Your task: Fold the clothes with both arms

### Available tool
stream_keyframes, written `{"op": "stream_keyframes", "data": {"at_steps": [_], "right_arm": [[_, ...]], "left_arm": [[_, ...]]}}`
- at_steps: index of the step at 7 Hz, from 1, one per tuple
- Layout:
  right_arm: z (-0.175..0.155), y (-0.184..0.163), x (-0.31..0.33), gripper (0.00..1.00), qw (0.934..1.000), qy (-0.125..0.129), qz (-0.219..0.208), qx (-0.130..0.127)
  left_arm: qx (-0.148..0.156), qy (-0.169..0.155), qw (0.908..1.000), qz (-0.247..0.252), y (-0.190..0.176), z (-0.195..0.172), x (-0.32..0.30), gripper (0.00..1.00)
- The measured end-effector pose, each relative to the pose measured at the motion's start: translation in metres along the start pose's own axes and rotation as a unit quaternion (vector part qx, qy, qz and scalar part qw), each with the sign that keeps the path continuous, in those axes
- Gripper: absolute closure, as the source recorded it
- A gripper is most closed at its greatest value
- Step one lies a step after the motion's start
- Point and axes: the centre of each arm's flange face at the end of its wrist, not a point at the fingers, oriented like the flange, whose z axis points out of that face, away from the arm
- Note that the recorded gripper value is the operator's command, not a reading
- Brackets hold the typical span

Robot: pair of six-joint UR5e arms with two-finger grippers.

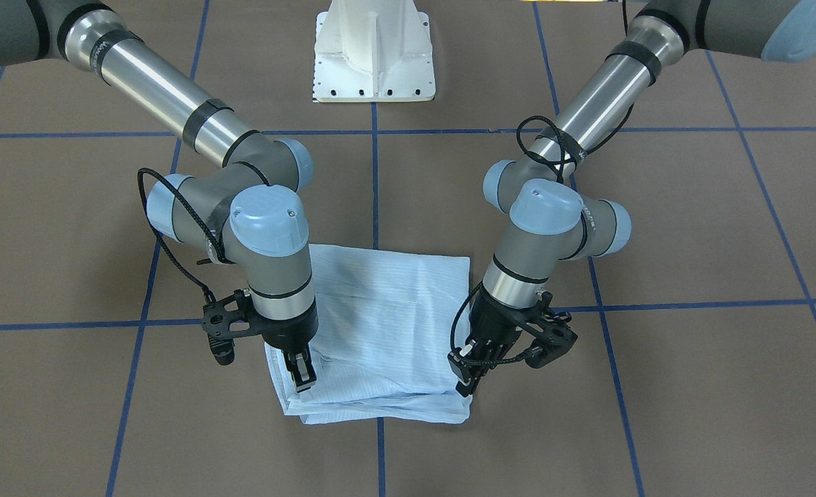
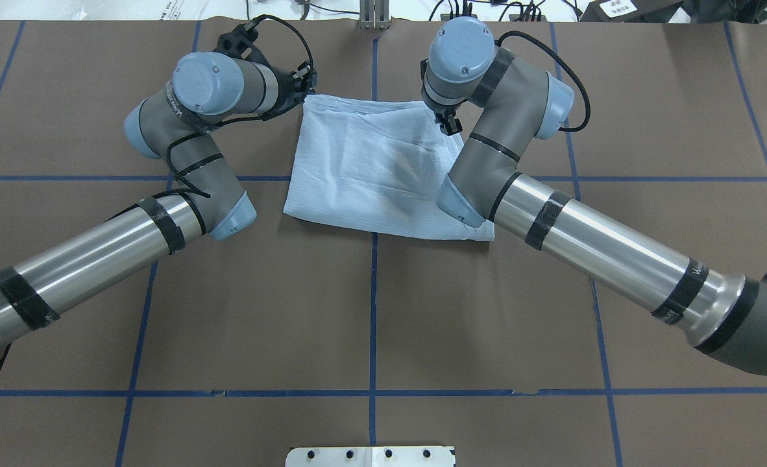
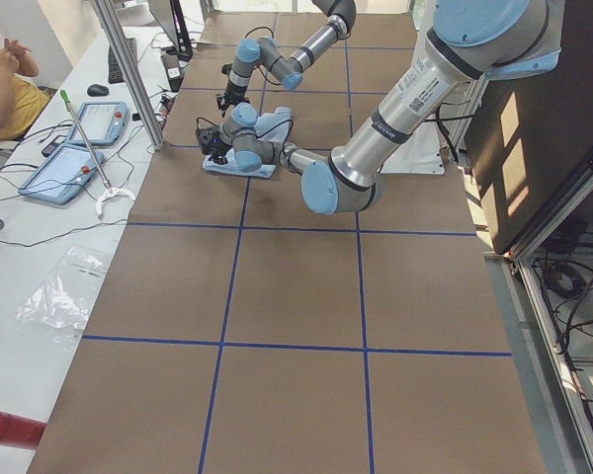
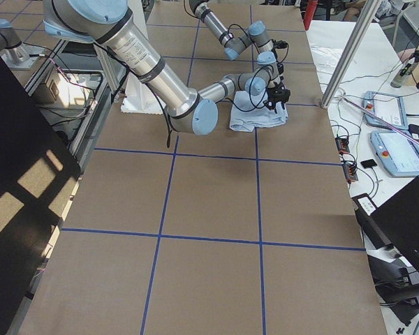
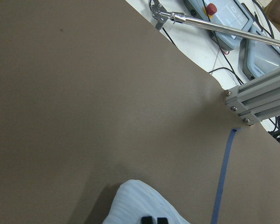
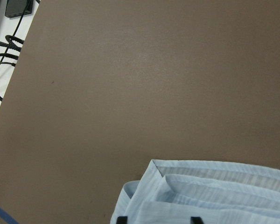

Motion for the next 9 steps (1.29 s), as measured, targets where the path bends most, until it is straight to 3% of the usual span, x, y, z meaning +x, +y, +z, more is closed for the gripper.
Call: {"op": "stream_keyframes", "data": {"at_steps": [2,4,7,8,9], "right_arm": [[0.002,-0.014,0.005,0.0,0.9995,0.0,-0.031,0.001],[-0.005,-0.048,0.03,0.0,0.9935,0.011,-0.111,-0.025],[-0.044,-0.135,0.069,0.0,0.9669,0.018,-0.24,-0.085],[-0.057,-0.168,0.086,0.0,0.9543,0.016,-0.282,-0.097],[-0.073,-0.198,0.106,0.0,0.9375,0.016,-0.33,-0.109]], "left_arm": [[0.014,-0.001,0.9997,0.018,-0.027,-0.005,-0.001,0.35],[-0.011,-0.006,0.998,0.062,-0.04,-0.017,-0.023,0.33],[-0.088,0.018,0.9875,0.129,-0.064,-0.106,-0.087,0.26],[-0.108,0.027,0.9819,0.154,-0.066,-0.134,-0.107,0.22],[-0.12,0.031,0.976,0.179,-0.071,-0.153,-0.125,0.16]]}}
